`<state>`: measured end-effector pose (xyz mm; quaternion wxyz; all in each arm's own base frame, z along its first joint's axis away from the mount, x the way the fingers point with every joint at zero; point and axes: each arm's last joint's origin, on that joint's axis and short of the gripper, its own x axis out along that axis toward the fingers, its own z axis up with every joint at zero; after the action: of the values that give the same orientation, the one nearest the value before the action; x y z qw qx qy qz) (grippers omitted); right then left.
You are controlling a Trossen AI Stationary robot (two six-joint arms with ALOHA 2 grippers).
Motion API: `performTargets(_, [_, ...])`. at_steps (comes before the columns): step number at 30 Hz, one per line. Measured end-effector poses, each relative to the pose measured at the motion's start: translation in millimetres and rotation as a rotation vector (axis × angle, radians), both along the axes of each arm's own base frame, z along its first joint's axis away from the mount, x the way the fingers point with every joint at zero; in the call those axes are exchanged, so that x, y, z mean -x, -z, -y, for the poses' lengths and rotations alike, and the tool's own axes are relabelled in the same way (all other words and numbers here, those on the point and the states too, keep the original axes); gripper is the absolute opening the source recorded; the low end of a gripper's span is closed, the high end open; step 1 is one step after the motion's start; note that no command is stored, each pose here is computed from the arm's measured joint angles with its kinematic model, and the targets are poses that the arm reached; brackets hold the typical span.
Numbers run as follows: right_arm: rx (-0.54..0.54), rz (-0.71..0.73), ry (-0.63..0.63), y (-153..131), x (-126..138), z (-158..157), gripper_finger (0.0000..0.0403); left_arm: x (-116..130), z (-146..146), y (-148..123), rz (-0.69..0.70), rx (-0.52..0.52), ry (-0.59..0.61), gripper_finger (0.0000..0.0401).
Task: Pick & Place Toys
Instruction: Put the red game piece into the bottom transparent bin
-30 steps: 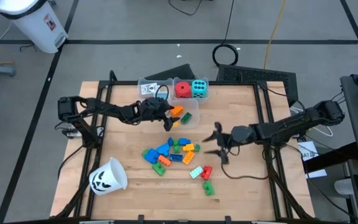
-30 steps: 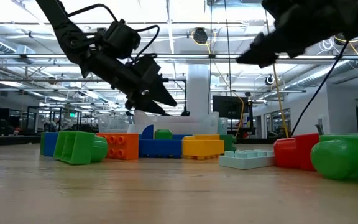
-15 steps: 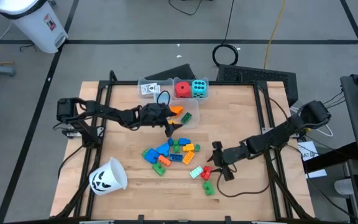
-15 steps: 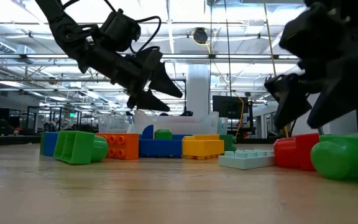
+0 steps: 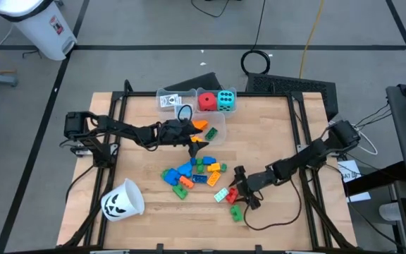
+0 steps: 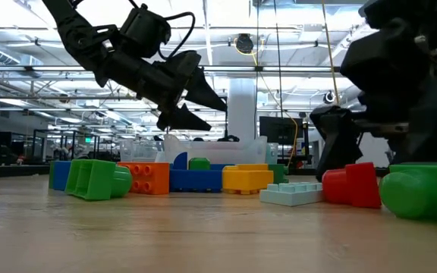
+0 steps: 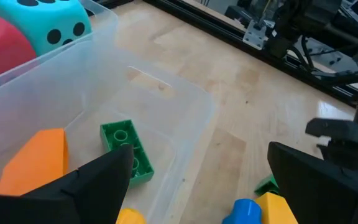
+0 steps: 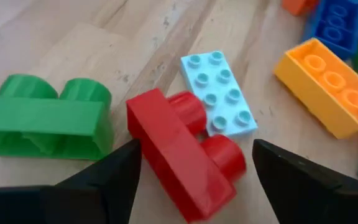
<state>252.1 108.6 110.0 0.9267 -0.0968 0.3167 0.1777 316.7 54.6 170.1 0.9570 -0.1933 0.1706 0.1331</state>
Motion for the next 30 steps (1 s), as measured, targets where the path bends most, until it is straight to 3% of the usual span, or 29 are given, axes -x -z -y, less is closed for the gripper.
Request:
performTargets(5, [-0.001,-0.016,0.004,7,-2,1,0.0248,0,0,0,0.001,0.003,-0.003,0.0376])
performTargets(15, [0.039,-0.031,-0.006,0,3,3,0.0126,0,0,0,0.005,0.001,-0.003,0.0376])
performTargets(23, [0.088,0.041,0.097,-39,16,13,0.0126,-1,0,-2,0.022,-0.001,-0.003,0.0376])
performTargets(26, [0.189,0.116,0.167,-57,23,20,0.0131,-2,0,-6,0.071,0.042,-0.022,0.0376])
performTargets(30, [0.451,0.217,0.284,-72,26,31,0.0125,-4,-1,-11,0.158,0.189,-0.075,0.0376])
